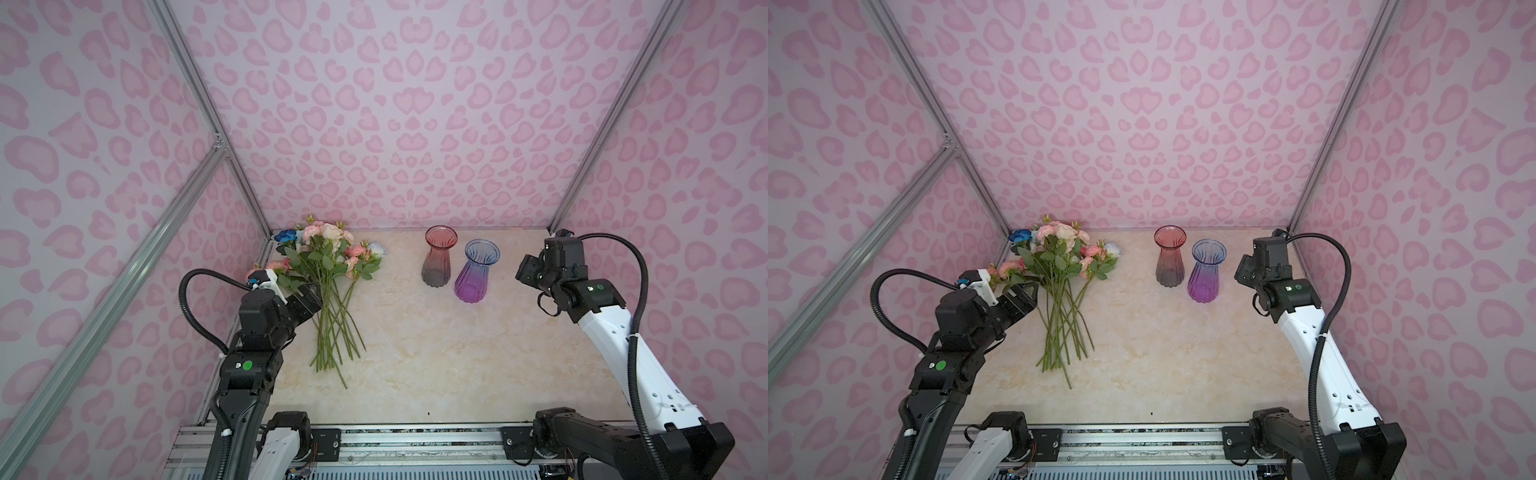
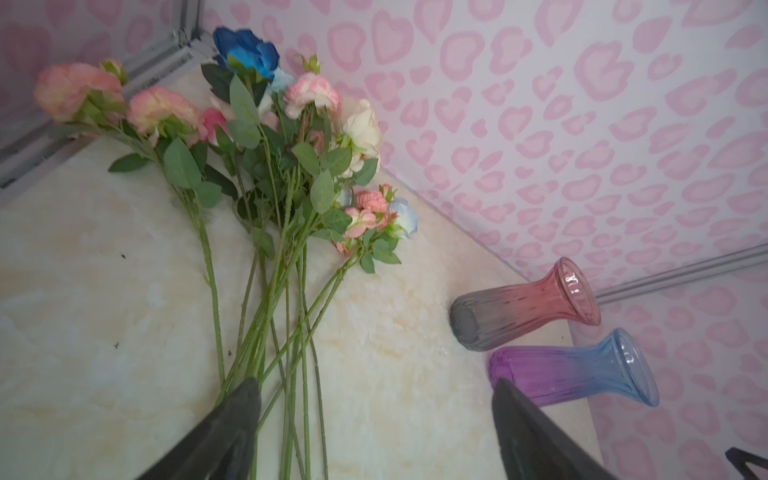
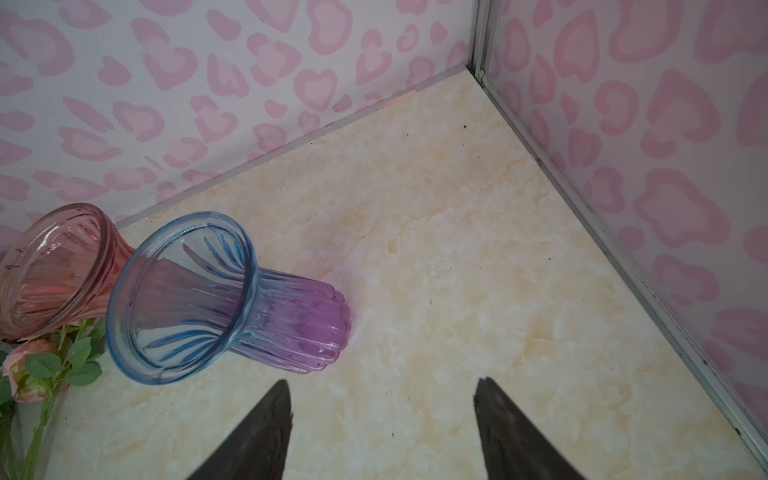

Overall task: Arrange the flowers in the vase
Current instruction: 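Reach the right gripper to the purple-blue vase while the left moves over stems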

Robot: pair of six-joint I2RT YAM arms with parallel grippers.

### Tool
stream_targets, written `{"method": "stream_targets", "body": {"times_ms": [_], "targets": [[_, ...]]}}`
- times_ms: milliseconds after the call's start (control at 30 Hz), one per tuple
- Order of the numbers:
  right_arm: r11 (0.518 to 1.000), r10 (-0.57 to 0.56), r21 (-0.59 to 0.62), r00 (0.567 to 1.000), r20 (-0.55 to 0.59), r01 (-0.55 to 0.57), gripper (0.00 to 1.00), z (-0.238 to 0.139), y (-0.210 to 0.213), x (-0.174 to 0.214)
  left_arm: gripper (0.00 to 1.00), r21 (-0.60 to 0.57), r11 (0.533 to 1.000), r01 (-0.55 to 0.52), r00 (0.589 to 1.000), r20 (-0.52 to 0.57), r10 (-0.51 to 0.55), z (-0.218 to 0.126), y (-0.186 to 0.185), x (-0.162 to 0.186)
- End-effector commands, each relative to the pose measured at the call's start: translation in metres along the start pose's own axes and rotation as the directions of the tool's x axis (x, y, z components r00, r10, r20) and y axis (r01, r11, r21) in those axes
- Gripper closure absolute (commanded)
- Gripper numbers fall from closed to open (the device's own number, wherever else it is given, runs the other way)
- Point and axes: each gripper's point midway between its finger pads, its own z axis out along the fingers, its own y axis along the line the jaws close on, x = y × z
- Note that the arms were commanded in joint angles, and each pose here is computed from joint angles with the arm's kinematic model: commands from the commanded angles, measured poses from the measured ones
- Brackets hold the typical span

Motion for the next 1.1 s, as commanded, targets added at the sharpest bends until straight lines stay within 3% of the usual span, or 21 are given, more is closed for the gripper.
{"method": "stream_targets", "body": {"times_ms": [0,67,233,367,667,1067], "targets": [[0.998,0.028,-0.056,0.999,-0.024,-0.03,0.37,0.018,0.01,-0.015,0.11,0.028,0.999,0.019,0.994,-0.104,-0.016,0.006,0.0,0.022],[0.996,0.048,-0.076,0.993,-0.107,-0.056,0.46,0.033,0.015,-0.019,0.1,0.009,1.0,0.023,0.994,-0.103,-0.022,0.007,0.005,0.024],[0.987,0.042,-0.151,0.991,-0.124,-0.061,0.48,0.048,0.042,-0.04,0.09,0.008,1.0,0.015,0.994,-0.111,-0.014,0.008,0.009,0.031],[0.966,0.038,-0.246,0.985,-0.168,-0.079,0.48,0.056,0.066,-0.035,0.07,-0.018,0.999,0.044,0.992,-0.118,-0.045,0.011,0.019,0.04],[0.972,-0.031,-0.234,0.972,-0.233,-0.026,0.52,0.07,0.091,-0.007,0.08,-0.012,0.999,0.045,0.981,-0.189,-0.047,0.015,0.03,0.066],[0.991,-0.071,-0.127,0.967,-0.244,0.041,0.53,0.08,0.076,0.002,0.08,-0.003,0.999,0.054,0.979,-0.198,-0.053,0.014,0.033,0.075]]}}
